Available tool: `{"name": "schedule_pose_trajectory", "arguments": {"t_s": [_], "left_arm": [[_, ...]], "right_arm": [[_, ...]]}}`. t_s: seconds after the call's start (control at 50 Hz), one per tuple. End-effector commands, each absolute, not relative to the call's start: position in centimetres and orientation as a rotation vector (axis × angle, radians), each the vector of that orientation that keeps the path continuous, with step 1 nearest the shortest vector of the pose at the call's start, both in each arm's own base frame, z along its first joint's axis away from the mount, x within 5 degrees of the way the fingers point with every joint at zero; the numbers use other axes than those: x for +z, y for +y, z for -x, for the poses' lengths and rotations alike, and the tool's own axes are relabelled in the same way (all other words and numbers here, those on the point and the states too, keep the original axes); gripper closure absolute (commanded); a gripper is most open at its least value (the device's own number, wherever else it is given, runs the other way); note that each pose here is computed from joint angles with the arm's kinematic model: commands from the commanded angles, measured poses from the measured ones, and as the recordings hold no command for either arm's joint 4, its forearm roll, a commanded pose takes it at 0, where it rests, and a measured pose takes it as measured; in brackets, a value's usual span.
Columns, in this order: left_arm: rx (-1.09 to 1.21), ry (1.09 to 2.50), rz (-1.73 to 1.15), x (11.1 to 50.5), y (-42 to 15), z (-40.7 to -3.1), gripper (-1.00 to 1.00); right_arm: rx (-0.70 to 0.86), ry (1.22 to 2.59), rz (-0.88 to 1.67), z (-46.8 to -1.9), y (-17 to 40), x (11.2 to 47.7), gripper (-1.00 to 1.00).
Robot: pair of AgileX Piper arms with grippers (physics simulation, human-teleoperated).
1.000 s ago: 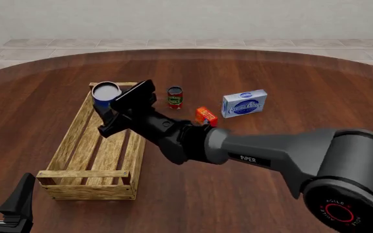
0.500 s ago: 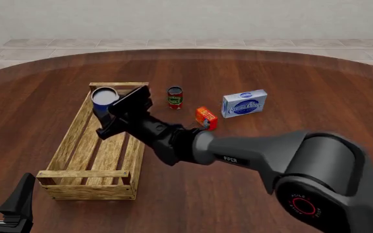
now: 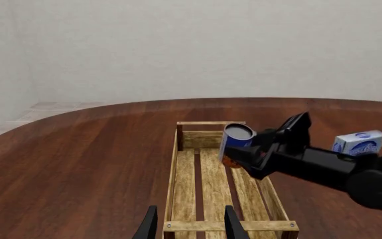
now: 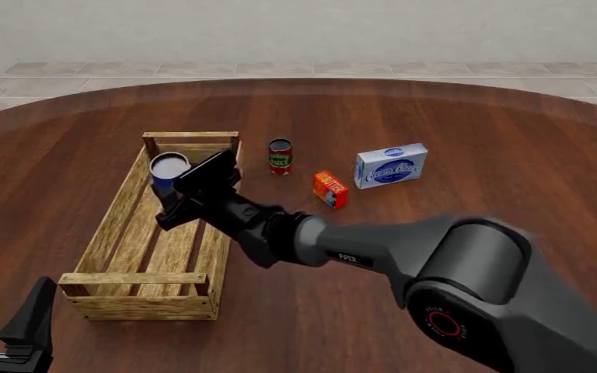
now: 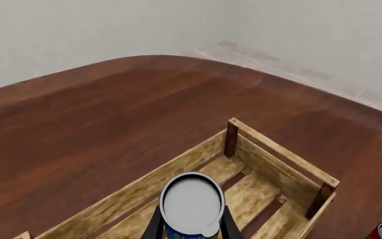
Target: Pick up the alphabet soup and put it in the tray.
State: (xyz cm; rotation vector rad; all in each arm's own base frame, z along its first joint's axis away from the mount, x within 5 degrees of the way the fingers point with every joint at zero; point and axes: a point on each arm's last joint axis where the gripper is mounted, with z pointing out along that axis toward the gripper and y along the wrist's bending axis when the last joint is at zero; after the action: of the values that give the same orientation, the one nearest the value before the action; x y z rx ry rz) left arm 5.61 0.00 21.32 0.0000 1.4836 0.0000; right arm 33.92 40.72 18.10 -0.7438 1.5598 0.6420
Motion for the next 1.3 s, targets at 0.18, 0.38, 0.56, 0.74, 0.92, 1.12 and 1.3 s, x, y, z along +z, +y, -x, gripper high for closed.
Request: {"name": "schedule_pose_trajectory", "arguments": {"t_s": [0.18,0.38,0.56,0.74,0.92,1.12,1.3], "left_arm": [[0.0,1.484,0.0,21.3,0.0,-5.6,-1.0],[0.0,1.484,0.0,21.3,0.0,-5.6,-1.0],[0.0,1.484,0.0,21.3,0.0,-5.6,-1.0],[0.0,1.484,0.0,21.3,0.0,-5.6,-1.0],[0.0,1.484,0.0,21.3,0.0,-5.6,-1.0],[0.0,1.484,0.0,21.3,0.0,-5.6,-1.0],[0.0,1.484,0.0,21.3,0.0,-5.6,-1.0]], "right_arm": [[0.658,1.576,0.723,-34.9,41.5,17.0,1.0],[0.656,1.591,0.721,-35.4,41.8,16.0,1.0],[0.65,1.601,0.728,-35.8,42.2,15.4,1.0],[0.642,1.615,0.735,-36.1,42.5,14.4,1.0],[0.629,1.641,0.747,-36.7,42.9,12.6,1.0],[0.628,1.645,0.753,-36.7,43.1,12.4,1.0],[0.629,1.64,0.765,-36.2,43.2,12.5,1.0]]}}
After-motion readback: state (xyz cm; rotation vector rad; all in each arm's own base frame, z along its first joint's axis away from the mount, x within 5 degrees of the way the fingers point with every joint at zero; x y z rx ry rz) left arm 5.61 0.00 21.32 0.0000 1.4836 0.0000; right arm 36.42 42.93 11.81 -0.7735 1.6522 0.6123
